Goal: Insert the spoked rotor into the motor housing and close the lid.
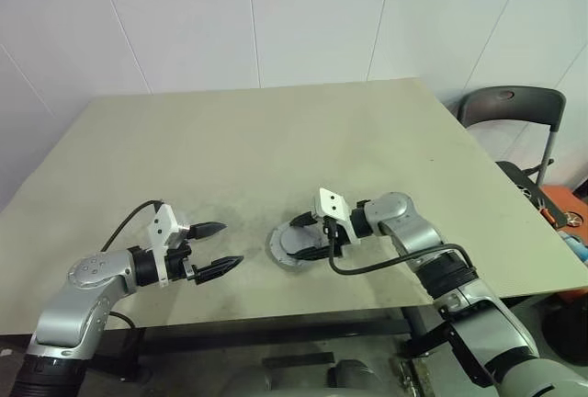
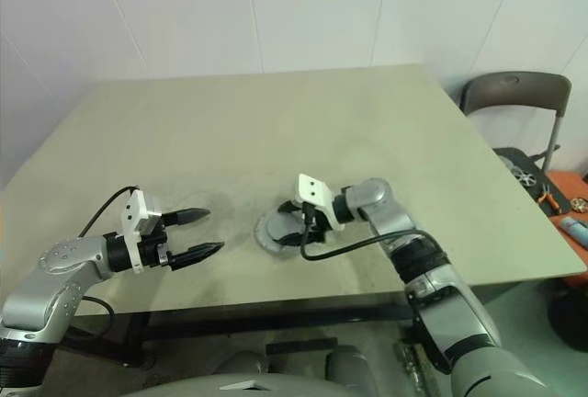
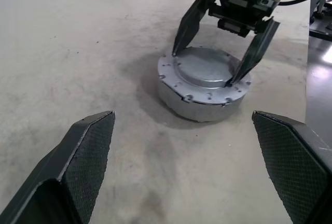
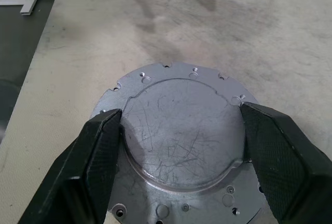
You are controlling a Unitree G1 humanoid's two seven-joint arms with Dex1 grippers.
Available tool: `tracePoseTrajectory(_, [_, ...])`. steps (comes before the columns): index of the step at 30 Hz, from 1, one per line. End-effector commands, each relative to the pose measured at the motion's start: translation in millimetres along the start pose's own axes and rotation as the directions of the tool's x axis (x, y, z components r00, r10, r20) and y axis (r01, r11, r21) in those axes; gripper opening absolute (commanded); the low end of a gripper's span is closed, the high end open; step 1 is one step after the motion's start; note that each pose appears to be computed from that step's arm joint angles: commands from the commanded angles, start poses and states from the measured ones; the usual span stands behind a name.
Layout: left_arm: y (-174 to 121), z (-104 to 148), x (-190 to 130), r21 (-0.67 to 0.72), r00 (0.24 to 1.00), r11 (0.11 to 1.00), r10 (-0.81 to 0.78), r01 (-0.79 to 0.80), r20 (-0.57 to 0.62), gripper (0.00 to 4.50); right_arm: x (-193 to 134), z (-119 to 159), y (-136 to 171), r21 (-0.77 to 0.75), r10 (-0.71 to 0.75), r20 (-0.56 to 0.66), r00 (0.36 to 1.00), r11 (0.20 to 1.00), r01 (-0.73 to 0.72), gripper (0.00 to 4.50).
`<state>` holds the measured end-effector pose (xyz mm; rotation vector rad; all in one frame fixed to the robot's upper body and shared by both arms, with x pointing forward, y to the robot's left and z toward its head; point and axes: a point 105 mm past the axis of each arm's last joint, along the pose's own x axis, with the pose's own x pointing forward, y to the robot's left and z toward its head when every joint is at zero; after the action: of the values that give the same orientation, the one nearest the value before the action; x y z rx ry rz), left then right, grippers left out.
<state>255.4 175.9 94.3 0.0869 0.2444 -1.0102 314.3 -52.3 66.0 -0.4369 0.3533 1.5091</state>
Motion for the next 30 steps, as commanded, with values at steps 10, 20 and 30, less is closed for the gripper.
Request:
tracePoseTrajectory(10, [6,8,-4,0.042,1.000,0.999,0.012,-0.012,0.016,4.50,6,-39,0,0.111,-0.038,-0.142,0.989,0.992,0.054,3.26])
tracePoseTrajectory(20, [3,7,-3,0.042,1.000,0.999,0.008,-0.009,0.015,4.50,3,-15,3,0.103,-0.016,0.001,1.000,0.995,0.015,3.26])
tracePoseTrajectory(30, [5,8,-4,0.040,1.000,0.999,0.006,-0.007,0.017,4.50,-4,3,-5,0.062,-0.052,0.056,0.997,0.997,0.048,3.26])
